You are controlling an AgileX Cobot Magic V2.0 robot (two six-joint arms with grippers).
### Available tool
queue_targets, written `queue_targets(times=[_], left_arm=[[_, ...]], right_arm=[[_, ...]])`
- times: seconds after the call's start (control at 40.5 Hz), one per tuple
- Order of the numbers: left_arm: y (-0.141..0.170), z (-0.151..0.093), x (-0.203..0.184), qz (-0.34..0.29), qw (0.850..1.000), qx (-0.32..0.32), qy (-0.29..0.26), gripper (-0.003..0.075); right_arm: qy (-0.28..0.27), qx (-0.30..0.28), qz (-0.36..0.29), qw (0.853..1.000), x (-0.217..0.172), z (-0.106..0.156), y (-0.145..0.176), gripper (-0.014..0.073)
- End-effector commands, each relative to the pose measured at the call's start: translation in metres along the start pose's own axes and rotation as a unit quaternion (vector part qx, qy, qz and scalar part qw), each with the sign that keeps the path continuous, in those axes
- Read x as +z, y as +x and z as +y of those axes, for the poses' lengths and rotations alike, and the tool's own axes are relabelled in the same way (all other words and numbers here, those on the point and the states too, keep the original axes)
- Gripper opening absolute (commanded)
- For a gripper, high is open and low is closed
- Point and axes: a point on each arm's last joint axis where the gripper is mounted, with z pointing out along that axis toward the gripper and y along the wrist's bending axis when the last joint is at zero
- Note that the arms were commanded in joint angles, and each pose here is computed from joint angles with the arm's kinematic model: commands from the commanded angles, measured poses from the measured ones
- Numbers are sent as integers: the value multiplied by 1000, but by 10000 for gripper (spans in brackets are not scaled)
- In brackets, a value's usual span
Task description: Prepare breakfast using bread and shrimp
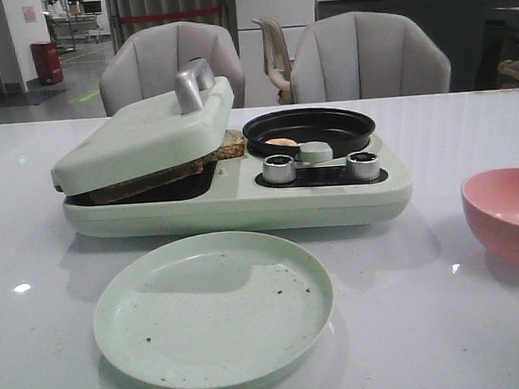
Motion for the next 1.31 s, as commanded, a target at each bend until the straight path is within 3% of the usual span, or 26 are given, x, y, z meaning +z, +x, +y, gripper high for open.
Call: queue_targets(times=[0.0,0.247,0.395,0.592,0.913,1.086,1.283], left_arm=[[-13,0,-8,-49,999,-5,1,110],[-14,1,-10,-57,998,-1,-2,110],[-9,16,-21,-103,993,17,-61,110],[20,27,-28,-221,969,-21,-105,111],[89,25,-21,-346,925,-41,-150,111],[112,25,-17,-368,911,-71,-173,111],[132,24,-3,-371,909,-85,-173,111]], right_arm=[[-5,-8,-43,999,-6,1,-12,34],[-5,-8,-43,999,-6,1,-12,34],[-5,-8,-43,999,-6,1,-12,34],[-5,-8,-43,999,-6,1,-12,34],[-5,-8,-43,999,-6,1,-12,34],[-5,-8,-43,999,-6,1,-12,34],[-5,-8,-43,999,-6,1,-12,34]])
